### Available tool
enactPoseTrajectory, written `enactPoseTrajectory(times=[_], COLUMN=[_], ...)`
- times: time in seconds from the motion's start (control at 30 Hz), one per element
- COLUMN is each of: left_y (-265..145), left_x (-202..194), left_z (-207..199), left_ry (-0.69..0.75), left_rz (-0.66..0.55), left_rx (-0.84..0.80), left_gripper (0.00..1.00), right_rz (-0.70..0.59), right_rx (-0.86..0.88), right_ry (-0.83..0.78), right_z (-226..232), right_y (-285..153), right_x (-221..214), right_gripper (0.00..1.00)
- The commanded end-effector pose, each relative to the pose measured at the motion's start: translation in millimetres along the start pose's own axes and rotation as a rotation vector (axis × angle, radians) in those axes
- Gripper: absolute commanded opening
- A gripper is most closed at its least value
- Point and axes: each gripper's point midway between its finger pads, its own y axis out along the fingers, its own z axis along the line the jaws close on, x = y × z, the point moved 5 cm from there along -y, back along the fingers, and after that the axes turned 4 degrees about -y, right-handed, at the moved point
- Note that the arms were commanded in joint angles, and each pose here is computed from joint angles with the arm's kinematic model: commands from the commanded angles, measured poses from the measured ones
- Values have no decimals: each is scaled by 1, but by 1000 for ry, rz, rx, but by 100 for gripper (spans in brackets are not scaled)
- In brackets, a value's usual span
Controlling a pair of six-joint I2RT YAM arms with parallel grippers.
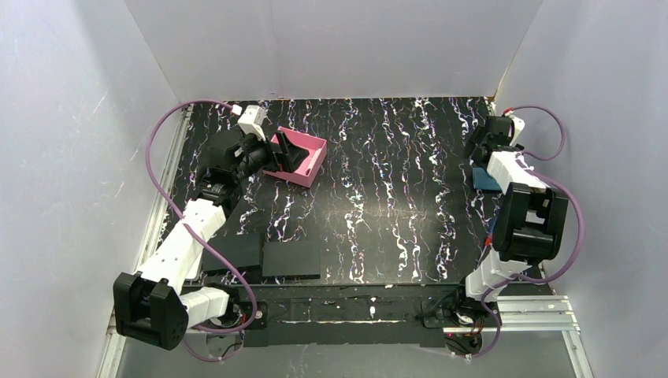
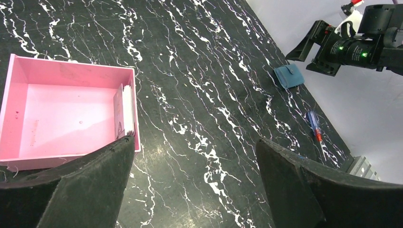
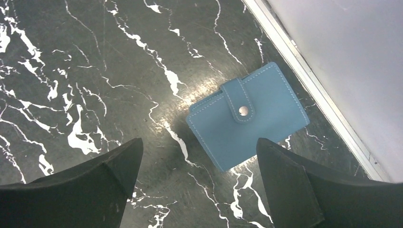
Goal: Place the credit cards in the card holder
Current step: Move the card holder to the center of the board.
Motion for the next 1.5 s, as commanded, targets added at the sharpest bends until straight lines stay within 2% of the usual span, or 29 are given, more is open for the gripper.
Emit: enactPoseTrajectory(times=[0.0,0.23,0.37,0.47,0.6,0.8,0.97,1.1,1.2,1.33,1.47], left_y=[-1,-4,-3,-1,0,3,9,10,10,8,8], left_x=[15,17,16,14,13,9,7,4,5,7,7], left_z=[-14,-16,-18,-17,-17,-14,-16,-14,-16,-18,-18], left_ry=[23,21,11,3,2,-5,-29,-25,-24,-24,-25], left_rz=[-24,-30,-24,-13,-8,5,32,35,35,29,29], left_rx=[-58,-66,-80,-82,-85,-78,-102,-94,-100,-107,-106], left_gripper=[98,98,98,98,98,98,100,99,99,99,99], right_rz=[-74,-146,-172,-225,-288,-344,-342,-244,-187,-28,123], right_rx=[38,4,13,81,113,43,31,32,117,264,398], right_ry=[-17,-73,-39,0,63,72,68,76,91,121,-1], right_z=[15,24,19,19,12,-5,-9,0,14,39,86], right_y=[-9,-24,-30,-29,-22,-9,11,35,43,47,28], right_x=[31,11,-1,-12,-21,-23,-11,-14,-25,-55,-94], right_gripper=[98,98,98,98,98,98,99,100,100,100,96])
